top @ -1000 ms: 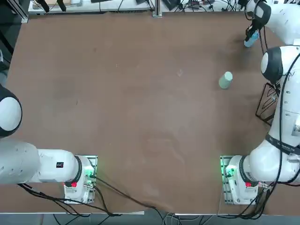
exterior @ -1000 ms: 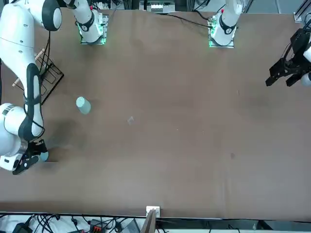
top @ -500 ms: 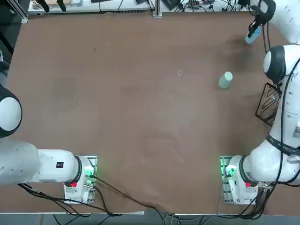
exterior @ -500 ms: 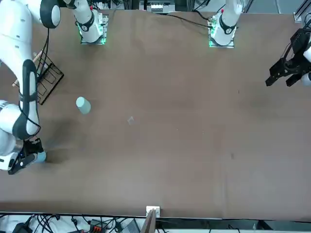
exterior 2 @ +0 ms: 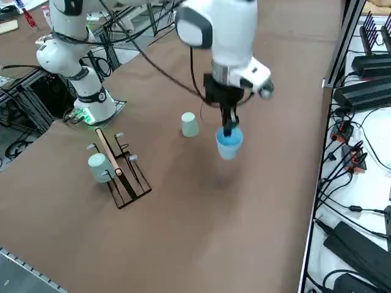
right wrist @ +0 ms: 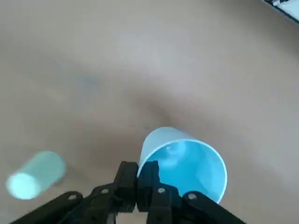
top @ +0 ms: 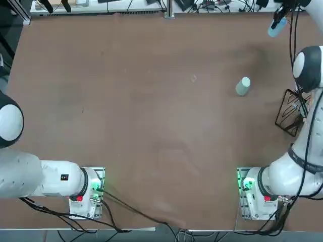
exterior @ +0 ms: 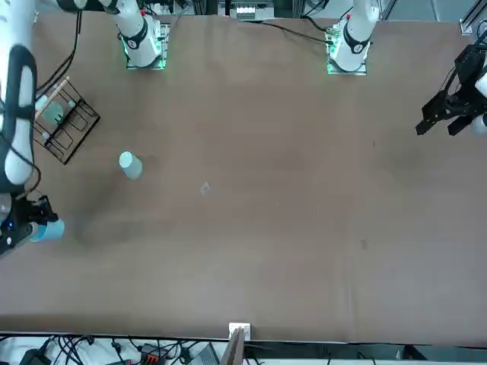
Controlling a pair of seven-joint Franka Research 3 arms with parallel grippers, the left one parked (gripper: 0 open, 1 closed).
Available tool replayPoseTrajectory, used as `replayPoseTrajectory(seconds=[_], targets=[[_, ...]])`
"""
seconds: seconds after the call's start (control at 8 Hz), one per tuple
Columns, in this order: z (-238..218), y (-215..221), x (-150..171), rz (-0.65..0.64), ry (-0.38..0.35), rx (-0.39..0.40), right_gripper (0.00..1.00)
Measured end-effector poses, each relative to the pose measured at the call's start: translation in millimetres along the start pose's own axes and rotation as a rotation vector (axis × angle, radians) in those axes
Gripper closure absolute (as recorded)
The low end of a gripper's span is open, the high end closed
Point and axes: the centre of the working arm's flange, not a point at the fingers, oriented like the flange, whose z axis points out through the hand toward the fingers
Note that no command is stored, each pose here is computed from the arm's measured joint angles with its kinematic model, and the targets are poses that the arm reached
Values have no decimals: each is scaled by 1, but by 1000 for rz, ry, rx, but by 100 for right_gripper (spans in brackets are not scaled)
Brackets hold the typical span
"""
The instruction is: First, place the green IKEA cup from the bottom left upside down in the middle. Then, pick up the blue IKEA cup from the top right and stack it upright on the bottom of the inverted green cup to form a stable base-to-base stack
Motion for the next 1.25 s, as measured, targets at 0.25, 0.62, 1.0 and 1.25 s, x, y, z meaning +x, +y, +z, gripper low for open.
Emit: replayPoseTrajectory(seconds=[0.25, 0.62, 1.0, 1.25], targets=[[-24, -59, 1, 101, 7, 31, 97], [-41, -129, -11, 241, -18, 32, 97], [-44, -169, -26, 289, 5, -14, 97], [-36, -177, -41, 296, 47, -14, 97]])
